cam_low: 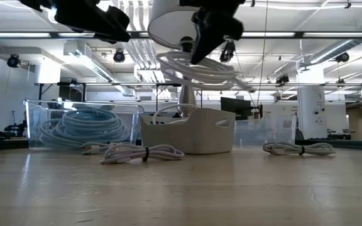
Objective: Pick & Place USB Port
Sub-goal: Put the white HDMI cable into the gray bin
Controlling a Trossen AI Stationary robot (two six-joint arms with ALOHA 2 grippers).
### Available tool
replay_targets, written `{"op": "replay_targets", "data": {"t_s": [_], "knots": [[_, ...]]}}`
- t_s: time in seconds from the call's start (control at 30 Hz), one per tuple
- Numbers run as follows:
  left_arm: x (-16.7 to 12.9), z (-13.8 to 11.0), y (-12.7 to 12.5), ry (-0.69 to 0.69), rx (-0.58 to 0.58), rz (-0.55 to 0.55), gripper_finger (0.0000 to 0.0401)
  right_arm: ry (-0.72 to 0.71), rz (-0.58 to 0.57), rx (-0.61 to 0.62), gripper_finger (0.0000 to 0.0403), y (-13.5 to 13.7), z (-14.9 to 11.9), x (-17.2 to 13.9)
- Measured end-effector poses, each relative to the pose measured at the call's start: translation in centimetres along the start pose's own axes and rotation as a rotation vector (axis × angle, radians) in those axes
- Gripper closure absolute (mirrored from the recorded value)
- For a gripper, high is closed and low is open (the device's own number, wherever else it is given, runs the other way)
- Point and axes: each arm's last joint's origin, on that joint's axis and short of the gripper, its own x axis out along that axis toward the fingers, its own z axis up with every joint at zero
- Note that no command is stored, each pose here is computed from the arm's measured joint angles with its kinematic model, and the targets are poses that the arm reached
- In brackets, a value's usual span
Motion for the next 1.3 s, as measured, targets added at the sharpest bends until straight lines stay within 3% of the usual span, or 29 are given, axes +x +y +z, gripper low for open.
{"op": "replay_targets", "data": {"t_s": [0.3,0.5,0.93,1.3], "knots": [[0.0,-0.1,0.0,0.010,0.001,-0.003,0.0238,-0.082,-0.091,0.063,0.0383,-4.0,0.3,2.3],[0.0,-0.1,0.0,0.009,0.005,-0.002,0.0238,-0.022,-0.104,0.093,0.0383,-5.1,-0.4,5.3],[0.4,-1.3,-0.3,0.046,0.000,-0.010,0.0238,0.104,-0.062,0.020,0.0383,-3.4,-1.2,10.3],[0.7,-2.1,-0.4,0.060,-0.056,-0.007,0.0238,0.154,-0.100,0.003,0.0383,-3.3,-1.6,11.0]]}}
